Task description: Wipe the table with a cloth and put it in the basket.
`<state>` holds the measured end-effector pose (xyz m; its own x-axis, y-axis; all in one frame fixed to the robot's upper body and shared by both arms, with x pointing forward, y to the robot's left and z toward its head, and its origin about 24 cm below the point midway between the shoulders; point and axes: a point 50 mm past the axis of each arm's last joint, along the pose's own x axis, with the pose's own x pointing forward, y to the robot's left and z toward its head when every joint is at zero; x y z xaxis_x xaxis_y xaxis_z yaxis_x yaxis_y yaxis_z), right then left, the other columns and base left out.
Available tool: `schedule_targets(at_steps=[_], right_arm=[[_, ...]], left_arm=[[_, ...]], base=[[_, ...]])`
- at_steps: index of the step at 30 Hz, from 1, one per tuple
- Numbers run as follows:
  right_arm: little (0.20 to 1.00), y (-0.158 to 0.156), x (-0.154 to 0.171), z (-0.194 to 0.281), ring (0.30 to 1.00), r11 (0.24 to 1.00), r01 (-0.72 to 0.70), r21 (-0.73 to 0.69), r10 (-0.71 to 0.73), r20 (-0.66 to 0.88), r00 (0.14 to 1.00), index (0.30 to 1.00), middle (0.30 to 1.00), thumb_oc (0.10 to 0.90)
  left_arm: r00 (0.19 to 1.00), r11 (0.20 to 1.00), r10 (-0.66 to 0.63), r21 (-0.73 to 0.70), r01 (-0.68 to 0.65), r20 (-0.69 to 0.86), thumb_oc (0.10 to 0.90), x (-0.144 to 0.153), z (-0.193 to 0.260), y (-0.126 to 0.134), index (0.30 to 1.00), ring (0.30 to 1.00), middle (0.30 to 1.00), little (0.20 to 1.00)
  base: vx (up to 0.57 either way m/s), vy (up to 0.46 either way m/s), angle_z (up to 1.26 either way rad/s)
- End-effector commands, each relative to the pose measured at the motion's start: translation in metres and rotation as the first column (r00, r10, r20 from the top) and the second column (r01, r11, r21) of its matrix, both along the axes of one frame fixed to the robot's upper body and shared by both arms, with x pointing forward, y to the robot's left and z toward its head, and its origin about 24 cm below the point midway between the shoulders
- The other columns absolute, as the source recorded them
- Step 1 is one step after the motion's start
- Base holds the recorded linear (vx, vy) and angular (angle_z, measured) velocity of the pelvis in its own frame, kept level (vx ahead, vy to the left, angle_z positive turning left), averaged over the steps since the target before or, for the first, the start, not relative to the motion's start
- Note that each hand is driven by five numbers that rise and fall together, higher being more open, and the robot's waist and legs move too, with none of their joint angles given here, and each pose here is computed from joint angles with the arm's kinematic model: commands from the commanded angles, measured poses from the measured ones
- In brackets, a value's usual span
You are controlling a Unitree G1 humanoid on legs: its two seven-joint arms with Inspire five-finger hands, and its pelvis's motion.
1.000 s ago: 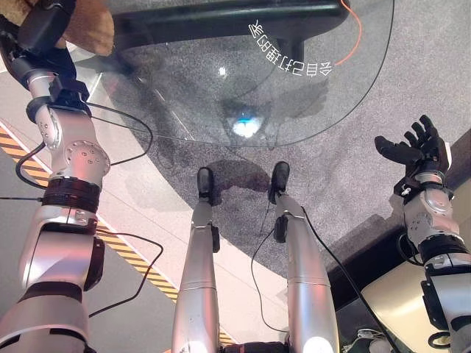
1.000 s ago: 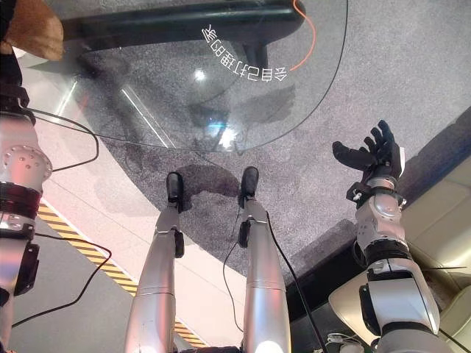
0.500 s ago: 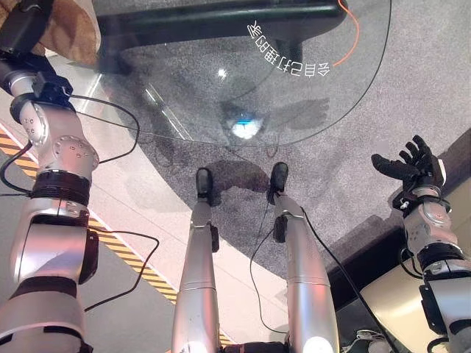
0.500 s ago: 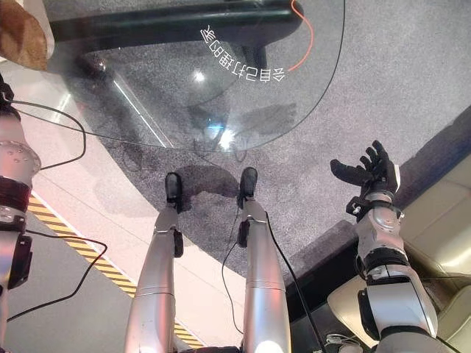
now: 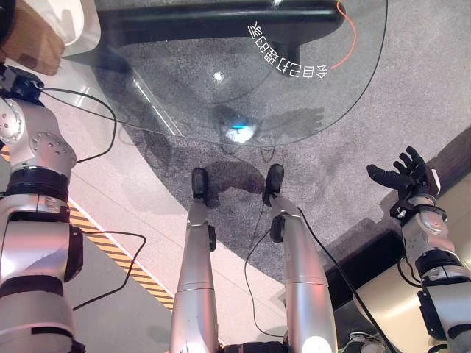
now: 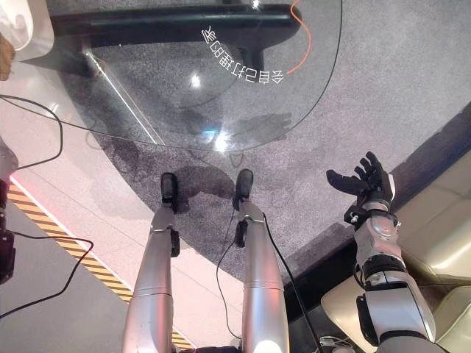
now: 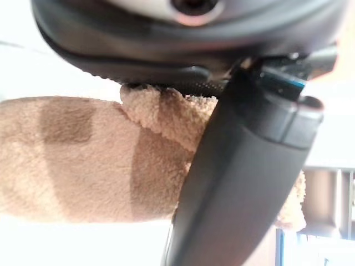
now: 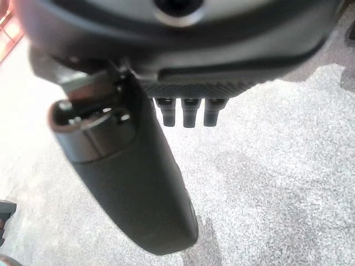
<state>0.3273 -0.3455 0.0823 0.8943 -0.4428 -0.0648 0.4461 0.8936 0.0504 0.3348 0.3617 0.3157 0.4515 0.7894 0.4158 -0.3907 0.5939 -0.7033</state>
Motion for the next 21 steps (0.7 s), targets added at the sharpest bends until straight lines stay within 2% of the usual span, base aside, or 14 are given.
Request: schedule_targets(at_steps=[1,9,21], right_arm=[[0.9,-0.03,-0.025,-0.004,0.9,0.994,0.104,-0.035,-0.104,0.011,0.995,0.9,0.9,0.8],[0.9,-0.03,-0.026,-0.006,0.9,0.995,0.089,-0.041,-0.089,-0.007,0.996,0.9,0.9,0.8],[0.9,-0.034,-0.033,-0.017,0.9,0.995,0.077,-0.069,-0.083,-0.08,0.993,0.9,0.9,0.8]], left_arm=[[0.914,0.957,0.258,0.046,-0.286,0.313,0.1,-0.067,0.076,0.031,0.3,0.3,0.3,0.2],[0.906,0.925,0.348,0.073,-0.374,0.24,0.1,-0.07,0.087,0.032,0.3,0.3,0.3,0.2],[0.926,0.904,0.365,0.2,-0.378,0.102,0.1,-0.055,0.092,0.019,0.3,0.3,0.3,0.2]], base=[[0.01,0.015,0.03],[0.0,0.003,0.02],[0.0,0.005,0.0]])
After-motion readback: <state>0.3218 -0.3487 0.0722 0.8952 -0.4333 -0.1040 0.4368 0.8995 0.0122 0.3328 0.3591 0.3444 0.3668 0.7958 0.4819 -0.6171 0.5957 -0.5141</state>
